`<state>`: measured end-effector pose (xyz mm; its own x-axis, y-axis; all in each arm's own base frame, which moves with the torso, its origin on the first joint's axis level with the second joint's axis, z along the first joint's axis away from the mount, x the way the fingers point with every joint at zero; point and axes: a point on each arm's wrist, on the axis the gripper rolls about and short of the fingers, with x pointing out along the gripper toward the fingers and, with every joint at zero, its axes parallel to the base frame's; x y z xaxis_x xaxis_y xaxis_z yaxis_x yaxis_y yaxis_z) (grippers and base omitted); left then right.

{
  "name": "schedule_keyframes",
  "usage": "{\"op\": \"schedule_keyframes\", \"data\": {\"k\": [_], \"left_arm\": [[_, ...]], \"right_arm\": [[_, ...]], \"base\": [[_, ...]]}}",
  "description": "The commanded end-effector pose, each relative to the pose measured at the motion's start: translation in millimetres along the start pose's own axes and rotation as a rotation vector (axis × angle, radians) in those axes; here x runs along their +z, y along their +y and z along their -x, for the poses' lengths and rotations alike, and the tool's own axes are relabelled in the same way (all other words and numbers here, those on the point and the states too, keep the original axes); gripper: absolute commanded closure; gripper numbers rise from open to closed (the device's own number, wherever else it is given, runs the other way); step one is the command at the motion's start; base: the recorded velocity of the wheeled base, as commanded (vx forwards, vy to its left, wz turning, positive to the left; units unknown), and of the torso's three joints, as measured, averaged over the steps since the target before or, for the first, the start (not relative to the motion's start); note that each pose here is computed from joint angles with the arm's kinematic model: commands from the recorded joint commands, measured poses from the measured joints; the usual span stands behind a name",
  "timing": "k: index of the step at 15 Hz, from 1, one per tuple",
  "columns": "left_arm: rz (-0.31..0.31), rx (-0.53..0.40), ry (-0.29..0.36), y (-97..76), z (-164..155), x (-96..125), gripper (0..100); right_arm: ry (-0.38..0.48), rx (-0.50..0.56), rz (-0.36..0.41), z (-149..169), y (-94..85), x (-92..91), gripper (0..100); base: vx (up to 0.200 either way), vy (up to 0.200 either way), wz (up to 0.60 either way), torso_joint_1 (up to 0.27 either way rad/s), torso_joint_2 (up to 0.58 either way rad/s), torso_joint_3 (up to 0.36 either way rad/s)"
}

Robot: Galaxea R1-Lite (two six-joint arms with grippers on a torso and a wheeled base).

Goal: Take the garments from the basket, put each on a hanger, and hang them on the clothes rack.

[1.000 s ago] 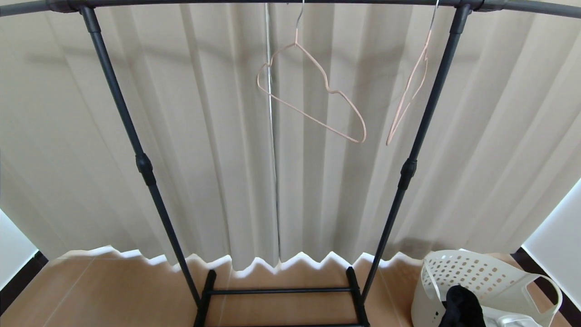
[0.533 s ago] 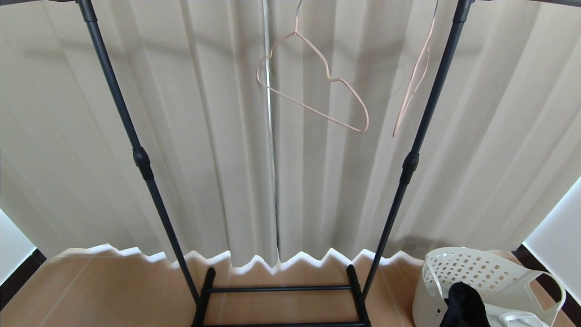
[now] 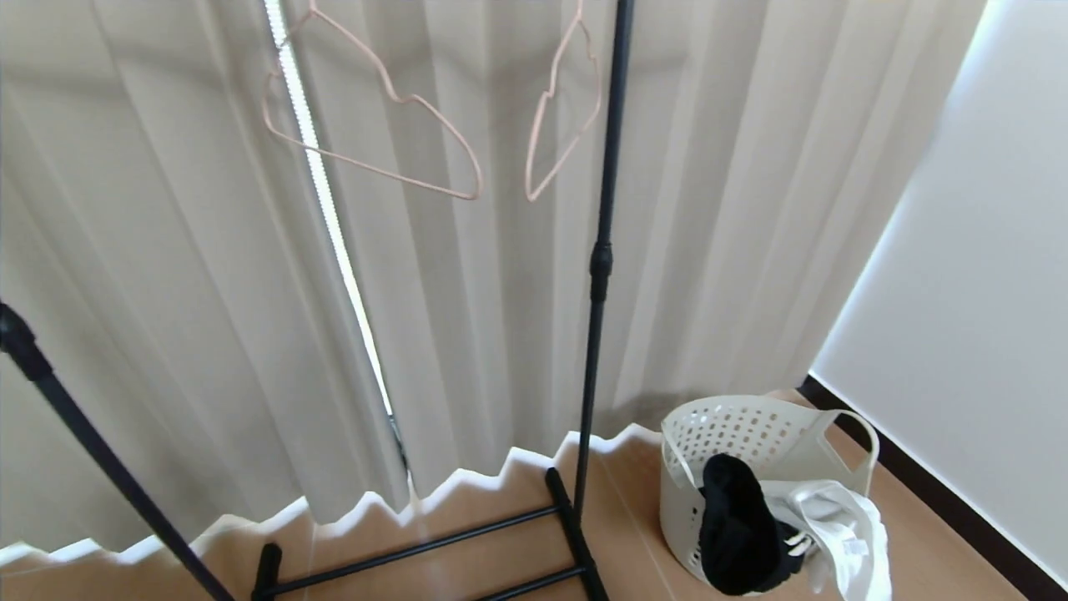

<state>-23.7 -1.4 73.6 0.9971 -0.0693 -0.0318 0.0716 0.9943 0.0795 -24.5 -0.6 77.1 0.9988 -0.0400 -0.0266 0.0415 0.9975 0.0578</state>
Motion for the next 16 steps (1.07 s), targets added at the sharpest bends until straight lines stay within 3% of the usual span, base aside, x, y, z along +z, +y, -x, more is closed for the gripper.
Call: {"op": "schedule_keyframes", "data": {"k": [1,5,16], "left_arm": [[0.0,0.0,0.0,0.0,-0.1,0.1,0],[-0.001,-0.003,0.002,-0.1,-0.1,0.0,0],[0.002,-0.004,0.001,-0.1,-0.1,0.0,0]], "right_arm": [[-0.001,0.0,0.0,0.0,0.0,-0.1,0],[-0.001,0.0,0.005,0.0,0.0,-0.1,0],[0.001,0.002,0.005,-0.1,0.0,0.0,0]], "base": [[0.0,0.0,-0.6,0.002,0.42,0.408],[0.0,0.0,0.0,-0.002,0.13,0.132],[0.0,-0.2,0.0,0.002,0.01,0.009]]}}
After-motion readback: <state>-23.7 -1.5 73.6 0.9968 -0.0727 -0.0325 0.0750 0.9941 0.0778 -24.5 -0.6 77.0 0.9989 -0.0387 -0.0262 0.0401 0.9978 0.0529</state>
